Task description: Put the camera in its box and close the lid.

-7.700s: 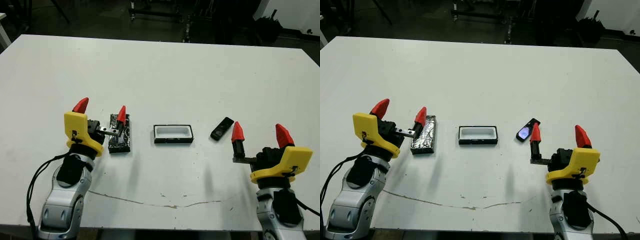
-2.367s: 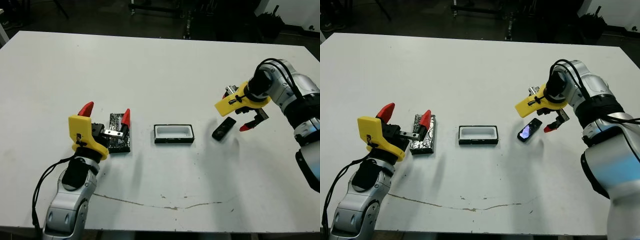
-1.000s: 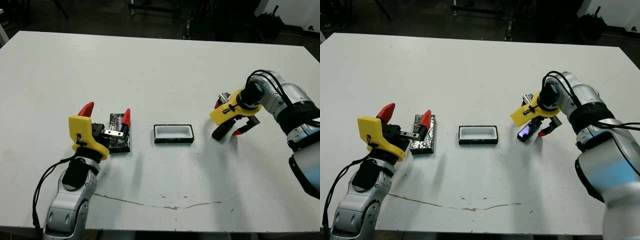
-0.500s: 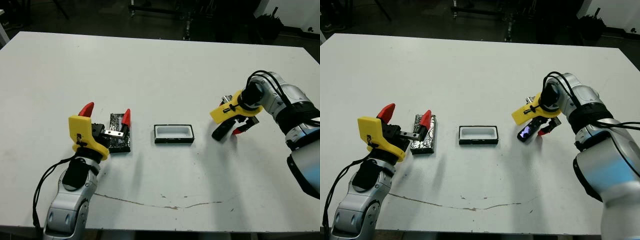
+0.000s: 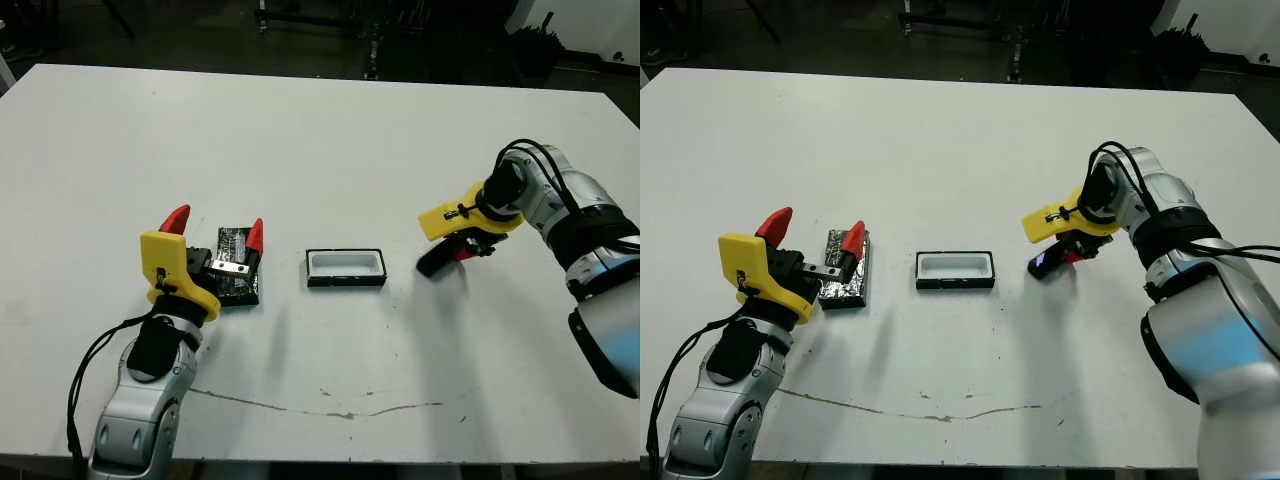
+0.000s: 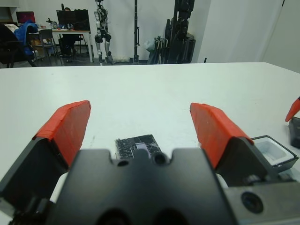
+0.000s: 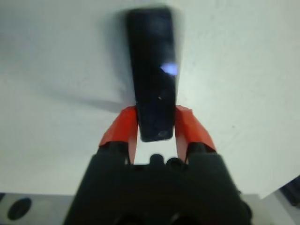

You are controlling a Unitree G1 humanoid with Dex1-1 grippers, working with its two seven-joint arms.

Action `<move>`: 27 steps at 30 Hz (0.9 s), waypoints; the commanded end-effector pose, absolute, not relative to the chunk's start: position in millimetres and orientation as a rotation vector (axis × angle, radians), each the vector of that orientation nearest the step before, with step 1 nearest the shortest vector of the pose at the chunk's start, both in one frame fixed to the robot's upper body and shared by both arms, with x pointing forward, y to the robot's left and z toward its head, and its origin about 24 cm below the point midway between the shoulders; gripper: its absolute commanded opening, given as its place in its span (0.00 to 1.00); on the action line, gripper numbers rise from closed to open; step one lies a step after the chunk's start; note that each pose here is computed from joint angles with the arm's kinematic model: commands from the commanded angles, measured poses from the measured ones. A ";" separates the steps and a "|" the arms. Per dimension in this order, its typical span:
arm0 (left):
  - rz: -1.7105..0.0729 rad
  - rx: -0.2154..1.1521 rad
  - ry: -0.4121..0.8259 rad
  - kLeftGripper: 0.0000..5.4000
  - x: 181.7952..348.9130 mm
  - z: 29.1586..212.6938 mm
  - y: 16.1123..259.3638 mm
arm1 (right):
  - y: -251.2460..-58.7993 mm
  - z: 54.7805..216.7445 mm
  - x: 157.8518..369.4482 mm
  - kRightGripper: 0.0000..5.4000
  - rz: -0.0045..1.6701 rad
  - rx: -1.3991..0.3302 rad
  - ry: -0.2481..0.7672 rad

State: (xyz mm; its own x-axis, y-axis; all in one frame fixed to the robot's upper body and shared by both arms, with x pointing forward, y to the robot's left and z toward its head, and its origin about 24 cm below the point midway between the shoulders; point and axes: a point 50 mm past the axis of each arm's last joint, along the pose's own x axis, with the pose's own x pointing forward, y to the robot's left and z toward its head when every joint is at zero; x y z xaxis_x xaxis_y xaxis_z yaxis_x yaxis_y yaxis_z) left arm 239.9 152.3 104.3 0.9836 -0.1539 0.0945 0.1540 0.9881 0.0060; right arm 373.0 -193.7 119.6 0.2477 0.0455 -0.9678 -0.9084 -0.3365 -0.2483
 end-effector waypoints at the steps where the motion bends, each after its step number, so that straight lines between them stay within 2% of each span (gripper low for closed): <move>1: -0.156 -0.005 -0.091 1.00 239.4 103.7 152.4 | -195.9 112.8 369.3 0.31 1.293 -1.546 0.835; 4: -0.159 -0.010 -0.089 1.00 239.4 104.0 152.3 | -196.4 113.3 369.6 0.31 1.293 -1.558 0.837; 8: -0.154 -0.003 -0.086 1.00 239.2 104.2 152.1 | -197.8 115.0 370.0 0.31 1.285 -1.513 0.894; 14: -0.158 -0.020 -0.082 1.00 239.1 103.7 151.9 | -201.6 124.1 370.2 0.31 1.281 -1.494 0.892; 18: -0.154 -0.013 -0.081 1.00 239.0 103.4 151.8 | -204.3 136.4 371.5 0.31 1.249 -1.474 0.830; 23: -0.153 -0.003 -0.085 1.00 238.9 103.0 151.4 | -210.9 157.3 374.0 0.31 1.195 -1.331 0.760; 27: -0.160 -0.018 -0.078 1.00 239.0 102.4 150.4 | -213.5 169.3 373.8 0.31 1.208 -1.183 0.752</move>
